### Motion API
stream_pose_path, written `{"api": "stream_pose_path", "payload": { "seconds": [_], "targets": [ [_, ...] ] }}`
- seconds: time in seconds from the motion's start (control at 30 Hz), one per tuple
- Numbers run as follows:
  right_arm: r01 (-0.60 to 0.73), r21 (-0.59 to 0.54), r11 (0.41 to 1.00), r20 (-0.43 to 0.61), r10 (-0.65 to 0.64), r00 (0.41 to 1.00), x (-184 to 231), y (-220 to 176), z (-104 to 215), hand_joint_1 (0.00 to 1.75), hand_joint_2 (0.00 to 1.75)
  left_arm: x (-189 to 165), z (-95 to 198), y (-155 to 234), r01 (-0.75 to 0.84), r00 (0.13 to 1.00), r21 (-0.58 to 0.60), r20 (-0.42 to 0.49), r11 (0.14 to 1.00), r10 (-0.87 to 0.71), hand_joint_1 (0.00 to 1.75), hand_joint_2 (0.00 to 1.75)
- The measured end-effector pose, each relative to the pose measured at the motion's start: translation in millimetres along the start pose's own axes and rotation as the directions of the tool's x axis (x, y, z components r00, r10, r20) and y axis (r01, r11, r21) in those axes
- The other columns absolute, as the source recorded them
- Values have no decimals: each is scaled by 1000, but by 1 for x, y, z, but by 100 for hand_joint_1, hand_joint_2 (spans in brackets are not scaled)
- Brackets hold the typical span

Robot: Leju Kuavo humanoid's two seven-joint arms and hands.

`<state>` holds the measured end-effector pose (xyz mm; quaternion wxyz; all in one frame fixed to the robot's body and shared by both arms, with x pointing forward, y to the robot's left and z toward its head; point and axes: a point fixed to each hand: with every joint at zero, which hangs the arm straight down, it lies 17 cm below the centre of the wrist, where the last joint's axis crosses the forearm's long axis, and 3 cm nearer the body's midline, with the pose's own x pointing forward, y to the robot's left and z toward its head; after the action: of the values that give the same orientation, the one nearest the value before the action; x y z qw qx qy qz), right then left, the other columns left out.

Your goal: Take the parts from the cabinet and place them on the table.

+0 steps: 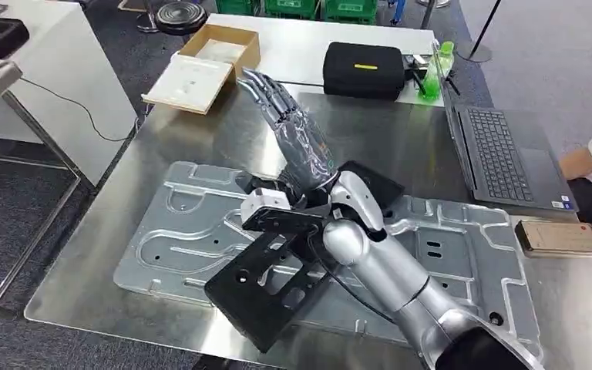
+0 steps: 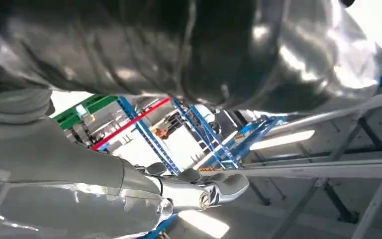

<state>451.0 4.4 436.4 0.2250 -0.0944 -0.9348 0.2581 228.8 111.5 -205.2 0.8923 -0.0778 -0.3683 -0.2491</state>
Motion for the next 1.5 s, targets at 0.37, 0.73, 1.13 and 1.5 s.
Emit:
{"api": "stream_pose_path", "payload": {
  "seconds": [0.37,0.73,1.13,1.5],
  "targets": [
    [-1,-4,1000,-12,1,1000,-4,-2,3,0,0,0,0,0,0,1000,-1,0,1000,0,0,0],
    [0,-7,1000,-13,0,1000,-4,-3,2,0,0,-1,1,-1,0,1000,-2,-1,1000,0,0,0],
    [-1,-10,1000,-8,1,1000,-2,-6,-1,0,0,4,-1,-2,10,1000,-4,10,1000,-9,0,0],
    [8,-15,1000,-7,-9,1000,-1,-7,-2,0,0,3,-1,-2,9,1000,-5,8,1000,-9,0,0]
  ]
}}
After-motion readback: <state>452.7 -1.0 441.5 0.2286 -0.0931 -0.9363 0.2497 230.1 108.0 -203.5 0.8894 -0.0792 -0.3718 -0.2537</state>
